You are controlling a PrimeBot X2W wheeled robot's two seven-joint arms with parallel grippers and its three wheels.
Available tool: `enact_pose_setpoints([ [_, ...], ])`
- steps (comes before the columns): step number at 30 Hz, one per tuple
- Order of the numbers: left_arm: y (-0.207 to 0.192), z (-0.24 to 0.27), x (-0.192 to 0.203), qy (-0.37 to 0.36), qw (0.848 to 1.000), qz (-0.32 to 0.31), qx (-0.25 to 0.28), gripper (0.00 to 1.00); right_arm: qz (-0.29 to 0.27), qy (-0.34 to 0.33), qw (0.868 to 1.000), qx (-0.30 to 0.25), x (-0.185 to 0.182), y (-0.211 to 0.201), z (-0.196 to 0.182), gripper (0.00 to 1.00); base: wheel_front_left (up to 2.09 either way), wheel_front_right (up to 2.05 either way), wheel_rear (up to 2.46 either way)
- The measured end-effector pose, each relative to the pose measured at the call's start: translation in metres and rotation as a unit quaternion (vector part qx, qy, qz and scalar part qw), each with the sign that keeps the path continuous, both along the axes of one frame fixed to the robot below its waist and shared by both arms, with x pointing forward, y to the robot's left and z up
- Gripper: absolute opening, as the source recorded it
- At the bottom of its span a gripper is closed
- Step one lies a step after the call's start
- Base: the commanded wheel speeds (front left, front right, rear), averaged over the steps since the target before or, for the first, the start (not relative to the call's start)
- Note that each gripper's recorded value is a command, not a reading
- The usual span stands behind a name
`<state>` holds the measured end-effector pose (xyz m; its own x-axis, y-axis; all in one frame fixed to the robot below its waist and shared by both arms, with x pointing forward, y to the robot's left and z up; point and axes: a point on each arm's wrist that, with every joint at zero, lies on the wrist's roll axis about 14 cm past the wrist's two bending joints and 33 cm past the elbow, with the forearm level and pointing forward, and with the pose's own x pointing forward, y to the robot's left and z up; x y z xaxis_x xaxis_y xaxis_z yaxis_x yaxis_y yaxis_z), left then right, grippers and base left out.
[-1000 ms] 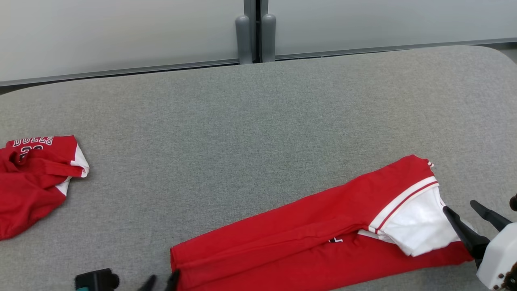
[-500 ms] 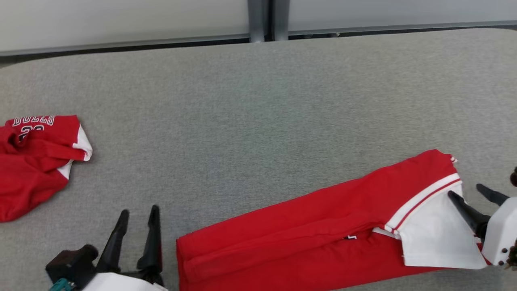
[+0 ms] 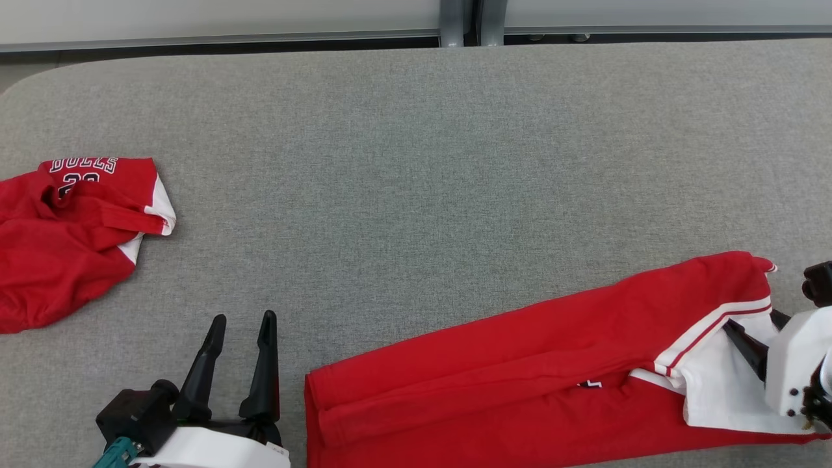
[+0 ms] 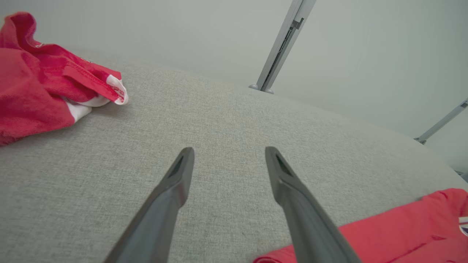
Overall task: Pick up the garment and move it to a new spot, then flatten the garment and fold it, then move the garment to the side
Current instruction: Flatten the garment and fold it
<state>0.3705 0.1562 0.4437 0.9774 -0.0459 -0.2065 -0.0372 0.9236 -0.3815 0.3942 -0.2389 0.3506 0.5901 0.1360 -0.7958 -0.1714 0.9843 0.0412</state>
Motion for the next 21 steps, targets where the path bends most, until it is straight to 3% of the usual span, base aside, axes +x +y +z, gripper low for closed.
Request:
enact_pose_setpoints([
  [1, -0.001, -0.001, 0.0, 0.0, 1.0, -0.002, 0.0, 1.0, 0.004, 0.004, 1.0, 0.011, -0.001, 0.007, -0.001, 1.0, 0.0, 0.0, 0.0],
  [2, -0.002, -0.003, 0.0, 0.003, 1.0, -0.002, -0.001, 1.0, 0.004, 0.009, 0.999, 0.031, -0.002, 0.017, -0.002, 0.41, 0.0, 0.0, 0.0],
  [3, -0.003, -0.004, -0.001, 0.004, 1.0, -0.005, -0.003, 1.0, 0.003, 0.01, 0.998, 0.055, -0.003, 0.028, -0.001, 0.0, 0.0, 0.0, 0.0],
  [8, -0.006, -0.005, -0.007, 0.003, 1.0, -0.007, -0.01, 1.0, -0.039, -0.006, 0.995, 0.093, -0.005, 0.013, 0.009, 0.0, 0.0, 0.0, 0.0],
  [12, -0.003, -0.002, -0.02, 0.0, 1.0, -0.005, -0.003, 1.0, -0.103, -0.005, 0.993, 0.061, -0.027, -0.05, 0.019, 0.0, 0.0, 0.0, 0.0],
  [16, 0.005, 0.001, -0.038, -0.004, 1.0, 0.011, -0.002, 1.0, -0.157, -0.035, 0.987, 0.023, -0.04, -0.112, 0.052, 0.0, 0.0, 0.0, 0.0],
  [18, 0.006, 0.003, -0.047, -0.008, 1.0, 0.017, -0.006, 1.0, -0.168, -0.053, 0.984, 0.024, -0.045, -0.122, 0.069, 0.0, 0.0, 0.0, 0.0],
  [21, 0.005, 0.011, -0.055, -0.021, 0.999, 0.023, -0.012, 1.0, -0.142, -0.081, 0.985, 0.059, -0.041, -0.1, 0.093, 0.0, 0.0, 0.0, 0.0],
])
